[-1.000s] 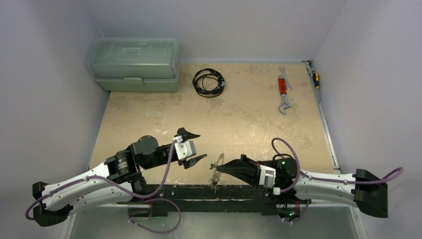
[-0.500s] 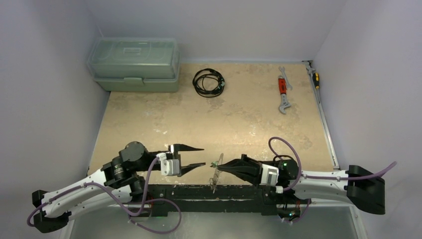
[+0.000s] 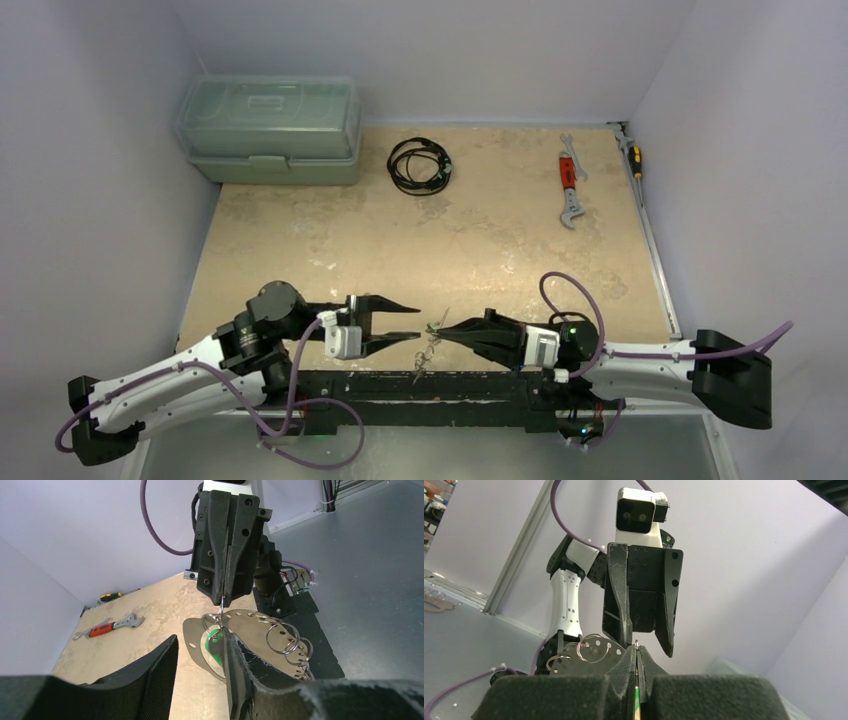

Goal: Put the keys on the keyring

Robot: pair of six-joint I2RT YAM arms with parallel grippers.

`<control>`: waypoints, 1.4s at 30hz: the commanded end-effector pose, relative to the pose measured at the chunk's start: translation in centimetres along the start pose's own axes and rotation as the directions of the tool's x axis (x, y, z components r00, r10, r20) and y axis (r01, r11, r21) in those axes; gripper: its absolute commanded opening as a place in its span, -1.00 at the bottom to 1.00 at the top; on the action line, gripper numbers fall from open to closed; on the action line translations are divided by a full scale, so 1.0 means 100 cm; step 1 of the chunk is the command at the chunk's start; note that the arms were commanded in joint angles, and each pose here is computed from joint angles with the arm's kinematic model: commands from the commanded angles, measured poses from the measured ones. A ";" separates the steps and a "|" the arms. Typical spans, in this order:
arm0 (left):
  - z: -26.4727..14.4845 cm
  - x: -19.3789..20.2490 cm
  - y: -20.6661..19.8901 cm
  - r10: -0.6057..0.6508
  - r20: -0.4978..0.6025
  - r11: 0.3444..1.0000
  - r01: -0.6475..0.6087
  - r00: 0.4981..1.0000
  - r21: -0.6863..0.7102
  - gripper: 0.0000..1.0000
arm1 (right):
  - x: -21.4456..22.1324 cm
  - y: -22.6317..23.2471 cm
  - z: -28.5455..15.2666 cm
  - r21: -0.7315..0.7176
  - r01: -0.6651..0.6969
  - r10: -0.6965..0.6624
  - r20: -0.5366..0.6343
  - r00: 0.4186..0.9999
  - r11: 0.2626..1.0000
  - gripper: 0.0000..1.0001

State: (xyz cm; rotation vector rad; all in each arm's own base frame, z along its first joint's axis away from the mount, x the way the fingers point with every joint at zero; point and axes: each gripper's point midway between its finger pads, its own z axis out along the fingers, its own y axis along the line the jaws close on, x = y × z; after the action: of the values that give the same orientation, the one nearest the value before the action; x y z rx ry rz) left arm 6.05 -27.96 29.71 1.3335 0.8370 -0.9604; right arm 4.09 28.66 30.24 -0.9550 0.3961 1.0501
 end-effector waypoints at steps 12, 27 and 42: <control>0.009 -0.004 -0.010 -0.026 0.046 0.997 0.023 0.999 0.070 -0.32 | -0.034 -0.019 0.013 0.065 0.031 -0.039 0.138 0.990 0.997 -1.00; 0.009 0.009 -0.012 -0.042 -0.003 0.996 0.042 0.999 0.077 -0.32 | -0.045 -0.025 0.012 0.095 0.040 -0.057 0.179 0.982 0.995 -1.00; 0.016 0.017 -0.007 -0.098 -0.065 0.992 0.103 0.993 0.069 -1.00 | -0.047 -0.020 0.010 0.078 0.023 -0.038 0.195 0.980 0.997 -1.00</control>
State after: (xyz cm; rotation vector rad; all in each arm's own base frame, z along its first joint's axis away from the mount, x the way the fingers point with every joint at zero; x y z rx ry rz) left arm 5.69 -29.56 26.57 1.4217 0.9183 -1.0363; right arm 4.67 29.82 28.66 -0.9746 0.4831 1.0904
